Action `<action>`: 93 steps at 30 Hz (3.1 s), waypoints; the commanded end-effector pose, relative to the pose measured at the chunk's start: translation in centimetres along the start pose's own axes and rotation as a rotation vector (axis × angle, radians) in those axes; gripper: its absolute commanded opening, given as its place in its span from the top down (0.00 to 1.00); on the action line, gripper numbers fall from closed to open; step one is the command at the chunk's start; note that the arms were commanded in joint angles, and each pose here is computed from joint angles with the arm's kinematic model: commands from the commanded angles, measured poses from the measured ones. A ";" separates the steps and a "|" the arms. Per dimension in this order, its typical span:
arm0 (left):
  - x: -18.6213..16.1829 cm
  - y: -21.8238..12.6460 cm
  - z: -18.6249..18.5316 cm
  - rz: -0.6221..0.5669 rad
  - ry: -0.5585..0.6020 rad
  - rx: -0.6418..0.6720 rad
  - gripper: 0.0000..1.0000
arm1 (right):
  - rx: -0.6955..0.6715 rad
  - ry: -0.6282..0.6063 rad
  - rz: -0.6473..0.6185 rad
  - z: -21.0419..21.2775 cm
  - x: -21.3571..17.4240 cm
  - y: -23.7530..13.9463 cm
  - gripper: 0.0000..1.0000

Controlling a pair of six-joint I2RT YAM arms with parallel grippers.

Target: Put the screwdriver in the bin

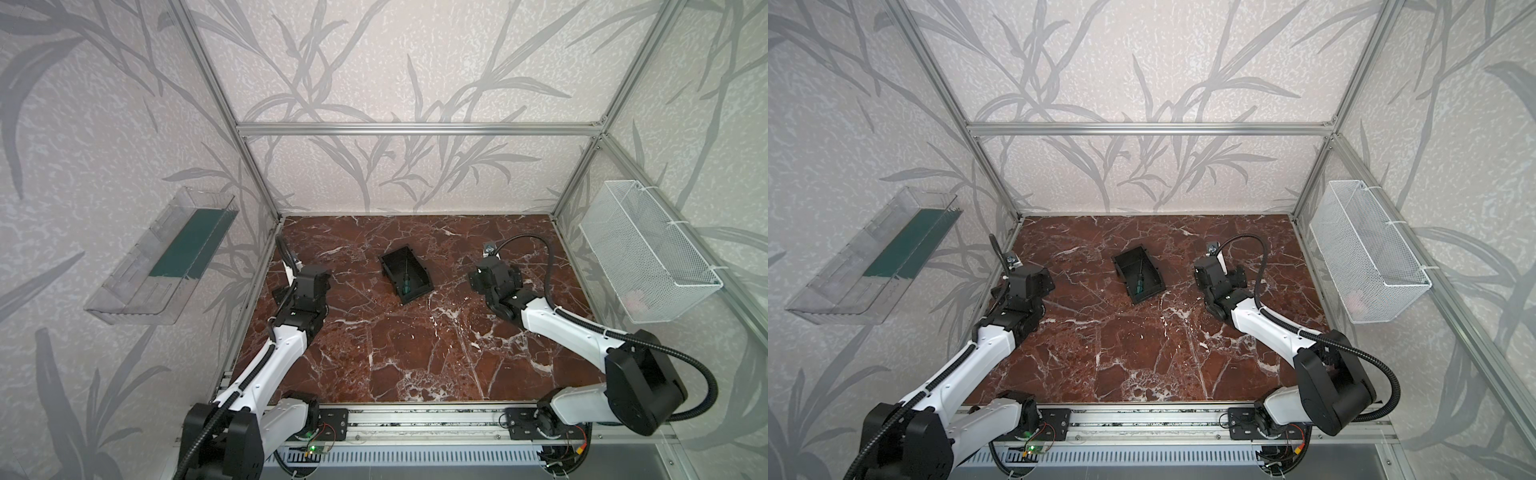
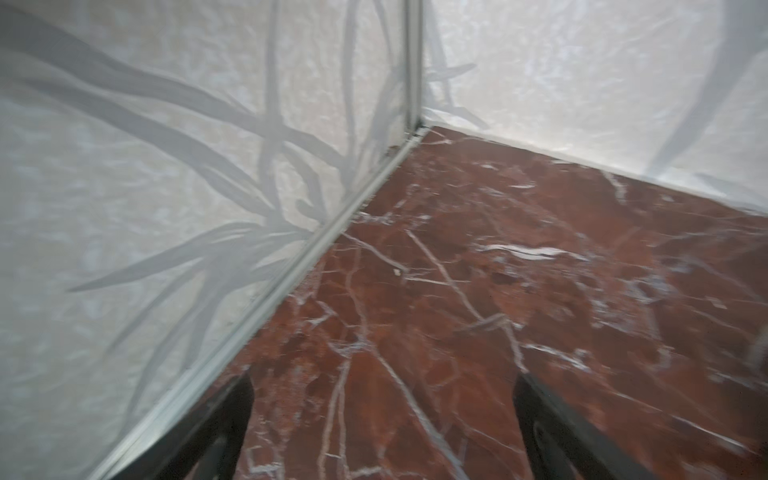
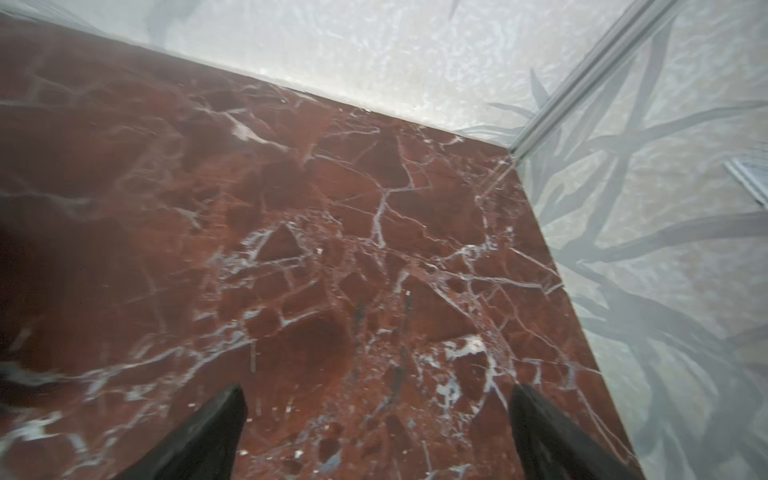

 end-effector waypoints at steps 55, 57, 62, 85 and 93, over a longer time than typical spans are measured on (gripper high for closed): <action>-5.8 6.4 -5.4 -0.173 0.086 -0.304 0.01 | -0.219 -0.010 -0.402 -2.2 -5.0 1.4 0.01; -5.8 6.4 -5.4 -0.174 0.086 -0.303 0.01 | -0.213 -0.009 -0.405 -2.2 -5.0 1.3 0.01; -5.8 6.4 -5.4 -0.174 0.085 -0.304 0.01 | -0.181 -0.015 -0.412 -2.1 -5.2 1.2 0.01; -5.8 6.4 -5.4 -0.174 0.086 -0.301 0.01 | 0.136 0.195 -0.253 -5.2 -6.7 6.1 0.01; -5.8 6.4 -5.4 -0.171 0.087 -0.303 0.01 | 0.142 0.188 -0.227 -5.2 -6.7 6.3 0.01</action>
Point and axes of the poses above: each gripper's point midway between its finger pads, its own y axis out along the fingers, its own z axis along the line the jaws close on, x = y × z, the point moved 6 cm from there along -y, back along the fingers, and after that the axes turned 2 degrees about y, right-handed, at the moved point
